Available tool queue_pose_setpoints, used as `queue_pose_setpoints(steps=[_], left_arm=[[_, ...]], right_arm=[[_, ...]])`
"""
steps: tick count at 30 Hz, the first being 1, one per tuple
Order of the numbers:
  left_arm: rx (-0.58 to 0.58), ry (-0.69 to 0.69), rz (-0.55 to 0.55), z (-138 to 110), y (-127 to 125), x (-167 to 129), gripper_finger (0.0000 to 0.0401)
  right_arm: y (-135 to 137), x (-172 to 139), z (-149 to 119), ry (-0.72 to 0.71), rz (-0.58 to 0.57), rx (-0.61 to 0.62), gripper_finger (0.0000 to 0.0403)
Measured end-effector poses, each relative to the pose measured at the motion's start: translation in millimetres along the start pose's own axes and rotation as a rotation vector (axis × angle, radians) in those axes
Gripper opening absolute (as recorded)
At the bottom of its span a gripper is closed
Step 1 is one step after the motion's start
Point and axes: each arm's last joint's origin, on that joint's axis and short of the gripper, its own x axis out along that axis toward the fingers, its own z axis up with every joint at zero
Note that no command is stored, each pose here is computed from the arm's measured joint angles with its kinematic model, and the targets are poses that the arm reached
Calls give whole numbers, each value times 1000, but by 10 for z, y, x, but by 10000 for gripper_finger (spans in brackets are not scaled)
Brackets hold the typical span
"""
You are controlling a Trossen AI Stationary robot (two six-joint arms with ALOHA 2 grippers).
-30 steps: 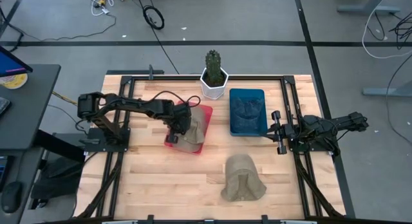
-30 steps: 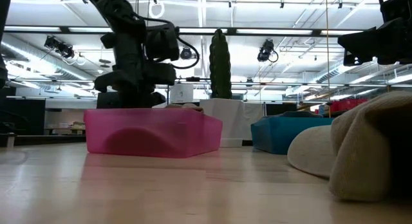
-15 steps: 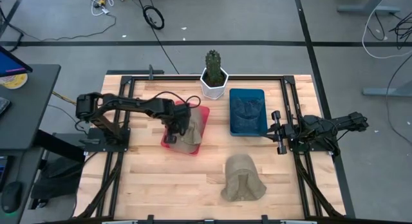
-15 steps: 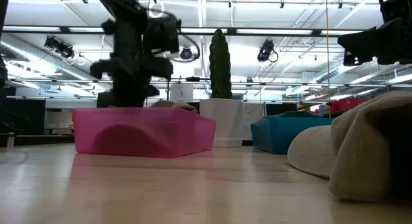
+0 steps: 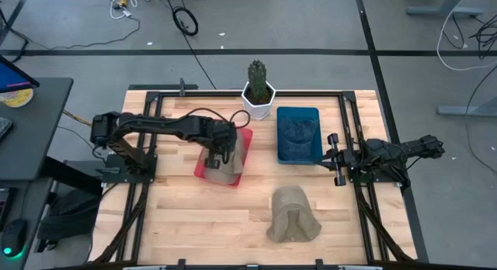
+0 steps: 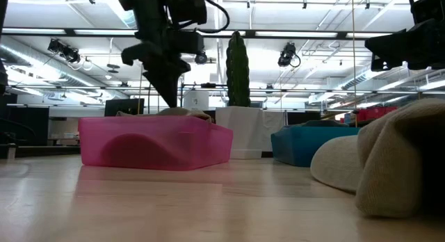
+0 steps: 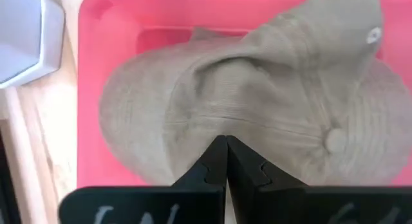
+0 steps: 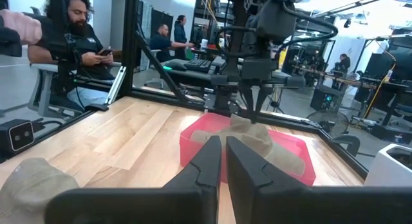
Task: Pick & Place hat
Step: Put the left brown cap into the red bin, then put the brown cap into the red bin
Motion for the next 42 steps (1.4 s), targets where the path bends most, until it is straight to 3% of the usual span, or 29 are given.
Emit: queue_pose_setpoints(steps=[7, 15, 20, 25, 34, 39, 42], left_arm=[[-8, 24, -63, 32, 16, 238, 4], [13, 168, -118, 40, -71, 891, 4], [-9, 198, -129, 15, -58, 986, 4], [-19, 149, -102, 26, -34, 776, 3], [-38, -21, -7, 42, 36, 107, 3], [-38, -125, 10, 89, -35, -118, 9], [-4, -207, -32, 185, -155, -157, 18]], right_arm=[[0, 0, 0, 0, -1, 0, 25], [0, 0, 0, 0, 0, 0, 25], [0, 0, 0, 0, 0, 0, 25], [0, 0, 0, 0, 0, 0, 25], [0, 0, 0, 0, 0, 0, 25], [0, 0, 0, 0, 0, 0, 25], [0, 0, 0, 0, 0, 0, 25]])
